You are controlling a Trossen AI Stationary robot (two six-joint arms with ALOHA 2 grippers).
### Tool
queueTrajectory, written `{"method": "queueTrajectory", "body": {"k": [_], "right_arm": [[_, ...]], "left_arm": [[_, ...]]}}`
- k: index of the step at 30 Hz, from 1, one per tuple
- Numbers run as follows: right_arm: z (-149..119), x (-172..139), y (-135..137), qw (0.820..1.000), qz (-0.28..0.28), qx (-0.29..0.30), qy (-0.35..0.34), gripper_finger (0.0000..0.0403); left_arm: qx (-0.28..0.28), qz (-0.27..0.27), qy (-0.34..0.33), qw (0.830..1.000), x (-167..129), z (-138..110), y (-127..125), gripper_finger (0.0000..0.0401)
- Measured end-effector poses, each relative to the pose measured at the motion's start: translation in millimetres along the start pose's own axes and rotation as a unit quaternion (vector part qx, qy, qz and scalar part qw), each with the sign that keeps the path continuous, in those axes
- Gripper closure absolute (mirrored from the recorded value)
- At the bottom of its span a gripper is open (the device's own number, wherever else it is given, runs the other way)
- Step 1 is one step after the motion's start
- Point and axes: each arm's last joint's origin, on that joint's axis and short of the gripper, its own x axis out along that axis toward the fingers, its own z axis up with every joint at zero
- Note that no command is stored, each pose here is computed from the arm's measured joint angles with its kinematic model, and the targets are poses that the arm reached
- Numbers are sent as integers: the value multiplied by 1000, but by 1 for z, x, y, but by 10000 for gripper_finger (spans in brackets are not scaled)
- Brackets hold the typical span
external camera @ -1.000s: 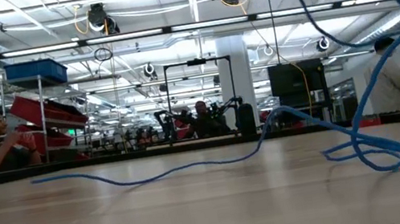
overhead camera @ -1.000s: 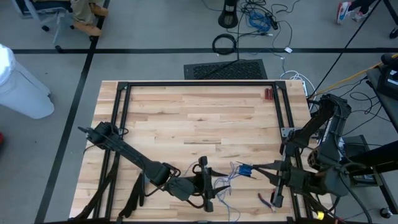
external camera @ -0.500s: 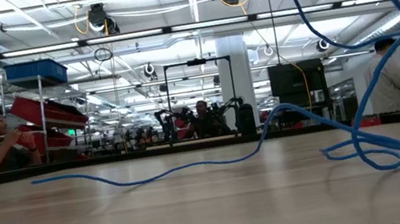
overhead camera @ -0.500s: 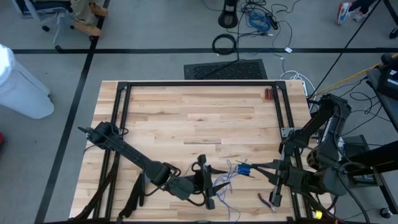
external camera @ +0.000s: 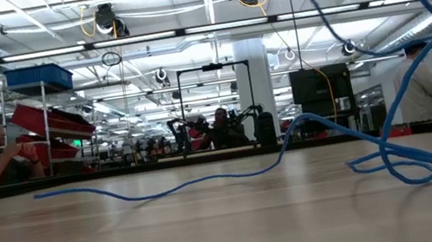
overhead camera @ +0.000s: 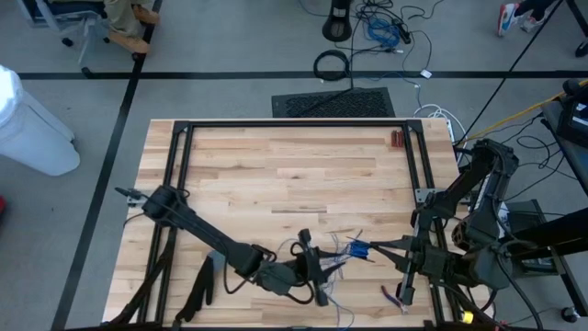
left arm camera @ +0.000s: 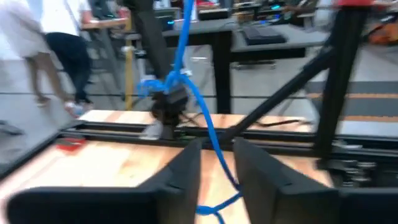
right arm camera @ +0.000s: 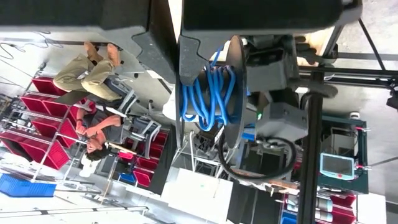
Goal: Coil cords
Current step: Coil the blue wire onto the black spool
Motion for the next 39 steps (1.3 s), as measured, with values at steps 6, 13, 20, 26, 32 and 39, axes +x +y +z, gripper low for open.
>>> {"method": "queueTrajectory", "body": {"k": [6,13,20,26,32,39], "right_arm": [[1,-3,0,1000,-9,-8,1,403],[8,-22,1,1000,-18,-7,0,403],[14,-39,2,1000,0,1,-5,403],[16,-45,2,1000,11,13,-8,403],[16,-46,1,1000,-10,13,2,403],[15,-42,1,1000,-16,10,3,403]], "left_arm": [[66,13,20,998,0,-7,-1,391],[194,41,116,973,-3,-28,6,397],[230,77,166,956,-3,-39,17,398],[267,72,202,939,-8,-46,20,398],[274,71,209,936,-9,-48,21,397],[255,71,191,945,-8,-44,18,375]]}}
